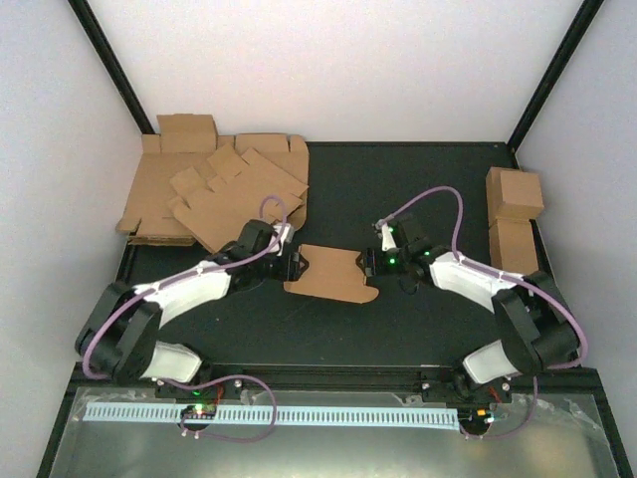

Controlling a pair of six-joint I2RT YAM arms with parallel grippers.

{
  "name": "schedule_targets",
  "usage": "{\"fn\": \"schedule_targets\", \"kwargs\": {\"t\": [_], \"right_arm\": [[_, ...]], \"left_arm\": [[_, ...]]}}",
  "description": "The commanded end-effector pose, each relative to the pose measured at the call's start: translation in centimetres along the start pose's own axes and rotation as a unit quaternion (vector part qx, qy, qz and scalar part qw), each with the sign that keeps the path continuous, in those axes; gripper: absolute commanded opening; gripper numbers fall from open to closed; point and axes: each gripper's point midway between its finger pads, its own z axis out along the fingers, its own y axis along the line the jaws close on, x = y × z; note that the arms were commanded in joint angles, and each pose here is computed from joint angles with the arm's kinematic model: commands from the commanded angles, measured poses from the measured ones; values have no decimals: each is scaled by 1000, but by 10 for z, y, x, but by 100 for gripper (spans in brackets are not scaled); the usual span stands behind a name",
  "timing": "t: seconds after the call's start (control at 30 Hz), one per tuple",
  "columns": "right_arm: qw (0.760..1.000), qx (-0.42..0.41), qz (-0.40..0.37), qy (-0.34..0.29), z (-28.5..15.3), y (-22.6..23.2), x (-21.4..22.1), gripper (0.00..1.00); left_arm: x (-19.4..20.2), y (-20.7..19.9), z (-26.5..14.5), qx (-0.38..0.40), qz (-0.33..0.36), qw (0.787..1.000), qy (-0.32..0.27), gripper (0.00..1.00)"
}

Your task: Fold the paper box

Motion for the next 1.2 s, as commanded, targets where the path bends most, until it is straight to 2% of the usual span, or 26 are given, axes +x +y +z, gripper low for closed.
{"fn": "schedule_targets", "kwargs": {"t": [0.0, 0.23, 0.33, 0.43, 0.57, 0.67, 0.8, 0.97, 1.17], "right_arm": [[998, 29, -44, -46, -21, -2, -27, 69], [995, -11, -90, -49, -39, 21, -35, 69], [992, -21, -115, -51, -46, 25, -28, 69], [989, -3, -126, -83, -56, 24, -41, 69], [987, -28, -134, -87, -58, 41, -60, 69], [987, -57, -136, -71, -49, 53, -66, 68], [981, -114, -150, -44, -35, 71, -67, 62], [973, -152, -171, -10, -9, 78, -64, 62], [974, -149, -172, 16, 21, 69, -66, 58]], "left_arm": [[-15, -14, -35, 3, 25, 999, -31, 66], [24, -17, -55, 27, 27, 999, -5, 70], [37, -11, -53, 22, 45, 999, -15, 73], [46, -19, -50, 26, 76, 996, -36, 73], [55, -33, -50, 3, 111, 992, -52, 70], [60, -41, -58, 1, 105, 992, -72, 66], [71, -58, -63, 63, 81, 991, -88, 59], [91, -78, -58, 140, 60, 986, -71, 57], [100, -85, -47, 156, 56, 985, -47, 56]]}}
